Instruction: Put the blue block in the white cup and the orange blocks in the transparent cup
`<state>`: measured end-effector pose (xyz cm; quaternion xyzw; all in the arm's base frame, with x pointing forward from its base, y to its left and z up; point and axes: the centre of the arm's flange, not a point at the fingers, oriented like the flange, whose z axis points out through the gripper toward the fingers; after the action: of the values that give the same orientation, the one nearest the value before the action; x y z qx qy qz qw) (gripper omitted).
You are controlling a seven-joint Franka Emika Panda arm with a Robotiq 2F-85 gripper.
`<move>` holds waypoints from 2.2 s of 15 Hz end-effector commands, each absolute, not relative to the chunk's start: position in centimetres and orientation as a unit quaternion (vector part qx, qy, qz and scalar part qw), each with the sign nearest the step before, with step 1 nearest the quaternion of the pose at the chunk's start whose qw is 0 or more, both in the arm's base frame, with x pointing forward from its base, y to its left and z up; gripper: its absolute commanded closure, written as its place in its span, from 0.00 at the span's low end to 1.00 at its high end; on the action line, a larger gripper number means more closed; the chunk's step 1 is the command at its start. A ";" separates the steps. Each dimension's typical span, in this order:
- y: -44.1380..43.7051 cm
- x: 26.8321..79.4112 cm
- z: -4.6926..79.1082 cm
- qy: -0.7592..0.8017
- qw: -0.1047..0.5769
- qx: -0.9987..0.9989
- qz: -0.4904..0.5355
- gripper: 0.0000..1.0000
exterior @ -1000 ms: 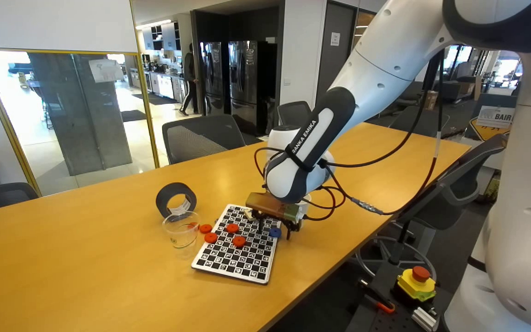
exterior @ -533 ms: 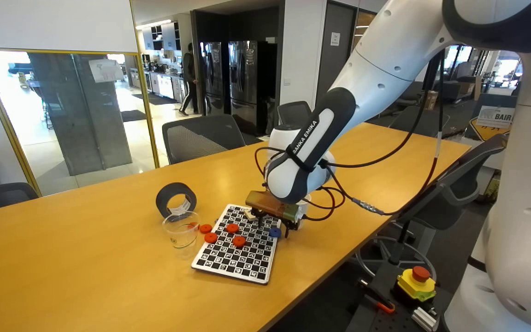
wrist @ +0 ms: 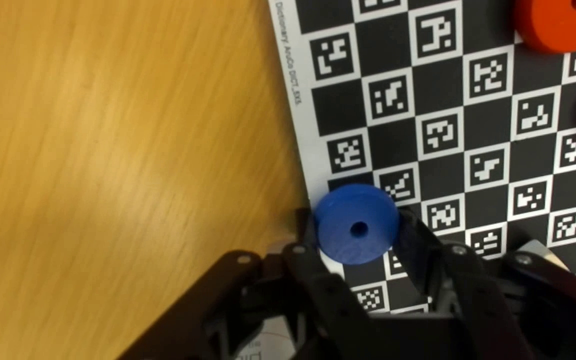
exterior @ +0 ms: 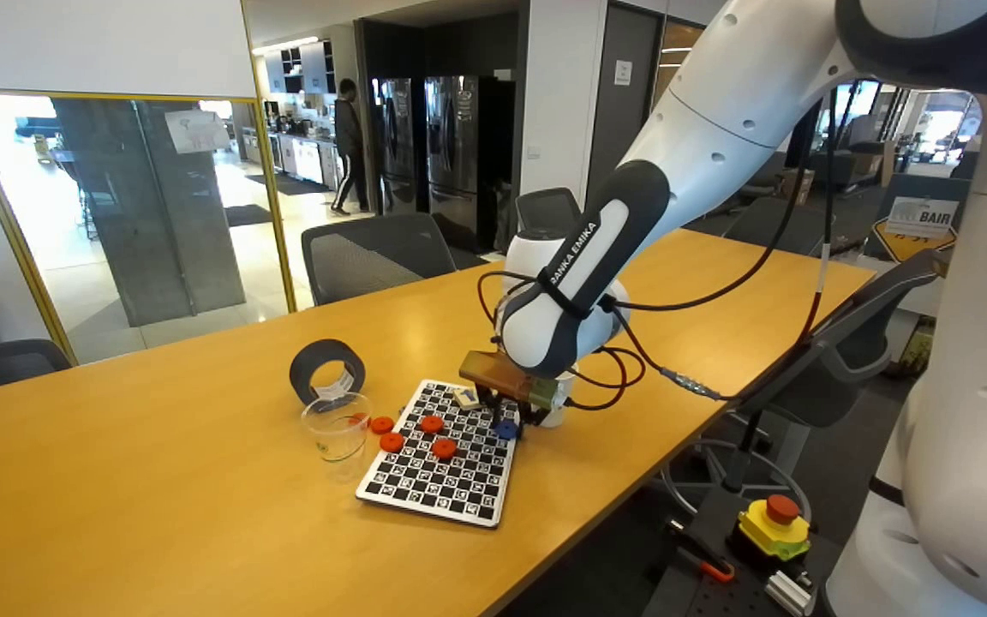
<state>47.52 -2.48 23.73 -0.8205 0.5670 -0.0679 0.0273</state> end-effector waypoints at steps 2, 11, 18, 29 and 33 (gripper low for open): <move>-2.2 47.1 24.6 0.565 0.029 -0.821 -0.076 0.82; -1.1 46.6 29.2 0.495 0.019 -0.866 -0.068 0.82; -1.2 46.0 33.5 0.480 -0.010 -0.873 -0.082 0.82; -3.4 45.6 36.5 0.493 -0.057 -0.864 -0.090 0.82; -4.8 45.9 36.3 0.503 -0.078 -0.855 -0.096 0.82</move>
<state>45.50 -4.33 35.26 -0.8636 0.4933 -0.0851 -0.0603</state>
